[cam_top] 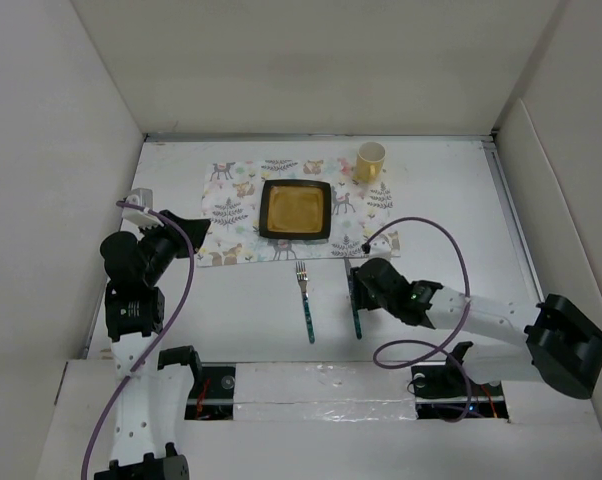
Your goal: Set the dinner table for one person
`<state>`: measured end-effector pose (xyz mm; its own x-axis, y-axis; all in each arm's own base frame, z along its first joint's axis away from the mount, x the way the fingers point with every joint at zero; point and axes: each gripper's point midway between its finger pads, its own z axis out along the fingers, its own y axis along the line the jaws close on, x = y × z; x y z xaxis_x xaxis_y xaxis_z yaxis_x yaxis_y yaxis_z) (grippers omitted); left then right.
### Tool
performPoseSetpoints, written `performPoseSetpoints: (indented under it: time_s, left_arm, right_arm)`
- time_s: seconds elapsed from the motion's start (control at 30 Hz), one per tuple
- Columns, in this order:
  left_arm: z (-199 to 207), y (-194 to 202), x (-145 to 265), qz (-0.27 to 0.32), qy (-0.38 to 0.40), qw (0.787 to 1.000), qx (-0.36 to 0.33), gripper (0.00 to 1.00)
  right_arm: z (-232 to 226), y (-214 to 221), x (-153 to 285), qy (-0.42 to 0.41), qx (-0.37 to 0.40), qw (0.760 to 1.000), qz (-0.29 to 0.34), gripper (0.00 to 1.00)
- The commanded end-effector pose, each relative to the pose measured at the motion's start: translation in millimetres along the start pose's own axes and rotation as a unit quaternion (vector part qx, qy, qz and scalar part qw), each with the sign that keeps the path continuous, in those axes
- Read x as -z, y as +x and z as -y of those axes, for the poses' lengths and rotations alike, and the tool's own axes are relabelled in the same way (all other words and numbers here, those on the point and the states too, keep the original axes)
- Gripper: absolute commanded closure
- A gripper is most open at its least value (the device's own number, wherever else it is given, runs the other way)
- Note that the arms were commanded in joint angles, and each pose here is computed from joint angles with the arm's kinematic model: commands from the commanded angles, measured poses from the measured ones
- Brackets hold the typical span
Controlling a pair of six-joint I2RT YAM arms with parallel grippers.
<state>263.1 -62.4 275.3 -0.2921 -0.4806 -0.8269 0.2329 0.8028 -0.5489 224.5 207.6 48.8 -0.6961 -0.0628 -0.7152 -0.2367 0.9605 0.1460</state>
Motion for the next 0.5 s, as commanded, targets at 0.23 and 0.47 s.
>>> performPoseSetpoints:
  time_s: [0.23,0.47]
  left_arm:
    - [7,-8,0,0.019,0.021,0.999,-0.014,0.76]
    - [8,-10,0,0.021,0.021,0.999,-0.014,0.72]
  right_arm:
    - [-18,32,9,0.034,0.011,0.999,-0.04,0.46]
    - [-7,63,6,0.1,0.042,0.99,-0.095,0.64]
